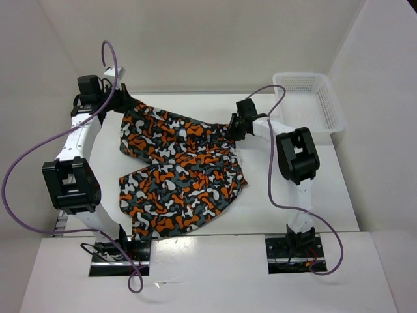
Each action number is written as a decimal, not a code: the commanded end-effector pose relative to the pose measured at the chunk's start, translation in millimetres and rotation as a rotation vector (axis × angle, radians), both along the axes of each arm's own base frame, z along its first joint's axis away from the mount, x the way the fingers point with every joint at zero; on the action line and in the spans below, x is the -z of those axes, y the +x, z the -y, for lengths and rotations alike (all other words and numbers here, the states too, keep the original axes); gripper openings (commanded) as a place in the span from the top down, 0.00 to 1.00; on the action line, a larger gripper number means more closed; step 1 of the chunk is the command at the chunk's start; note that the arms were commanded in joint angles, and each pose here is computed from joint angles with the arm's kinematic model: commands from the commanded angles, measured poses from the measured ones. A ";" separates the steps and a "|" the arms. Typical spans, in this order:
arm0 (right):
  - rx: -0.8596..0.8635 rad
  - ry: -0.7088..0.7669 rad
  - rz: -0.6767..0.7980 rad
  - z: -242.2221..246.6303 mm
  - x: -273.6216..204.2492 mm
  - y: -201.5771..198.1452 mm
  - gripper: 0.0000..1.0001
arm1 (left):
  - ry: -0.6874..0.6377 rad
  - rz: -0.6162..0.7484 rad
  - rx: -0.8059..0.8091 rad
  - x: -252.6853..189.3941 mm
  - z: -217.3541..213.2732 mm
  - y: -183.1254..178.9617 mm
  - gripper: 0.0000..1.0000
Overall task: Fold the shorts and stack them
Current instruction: Fold the shorts
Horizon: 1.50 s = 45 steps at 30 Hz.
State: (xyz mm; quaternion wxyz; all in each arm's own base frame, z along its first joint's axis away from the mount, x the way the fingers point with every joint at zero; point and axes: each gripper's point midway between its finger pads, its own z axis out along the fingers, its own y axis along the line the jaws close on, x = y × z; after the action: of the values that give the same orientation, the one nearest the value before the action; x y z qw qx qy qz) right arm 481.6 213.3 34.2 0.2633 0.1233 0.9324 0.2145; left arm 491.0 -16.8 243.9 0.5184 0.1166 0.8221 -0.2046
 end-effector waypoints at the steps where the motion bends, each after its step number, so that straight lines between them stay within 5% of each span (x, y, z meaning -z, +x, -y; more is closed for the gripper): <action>1: -0.051 -0.015 0.022 -12.5 -12.4 -10.2 0.73 | 0.013 0.096 0.022 -34.6 3.7 -2.6 1.00; 5: -0.033 -0.037 0.029 -8.5 -13.9 -6.8 0.93 | 0.013 0.096 0.022 -34.8 4.1 -5.0 1.00; 10: 0.008 -0.062 0.094 5.0 -44.0 -13.4 0.61 | 0.012 0.087 0.022 -30.9 4.2 -5.9 1.00; 26: -0.142 0.065 0.001 -36.9 -12.8 -60.1 0.59 | 0.005 0.096 0.038 -33.0 7.8 -11.1 1.00; 31: -0.040 0.010 0.042 -19.8 -23.0 -53.3 1.00 | 0.004 0.087 0.038 -29.0 7.9 -12.0 1.00; 39: 0.208 -0.100 0.086 52.3 -43.9 -62.2 1.00 | 0.004 0.067 0.021 -22.5 2.1 -11.0 1.00; 45: 0.249 -0.121 0.065 59.8 -28.0 -67.1 1.00 | -0.005 0.039 0.019 -9.8 -1.7 -7.3 1.00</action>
State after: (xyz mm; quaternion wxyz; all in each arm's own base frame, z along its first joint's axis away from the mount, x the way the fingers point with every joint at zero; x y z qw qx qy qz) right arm 408.6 161.8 60.3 0.3021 0.1963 0.9216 0.1444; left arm 481.6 -14.8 246.7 0.5198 0.1147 0.8214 -0.2050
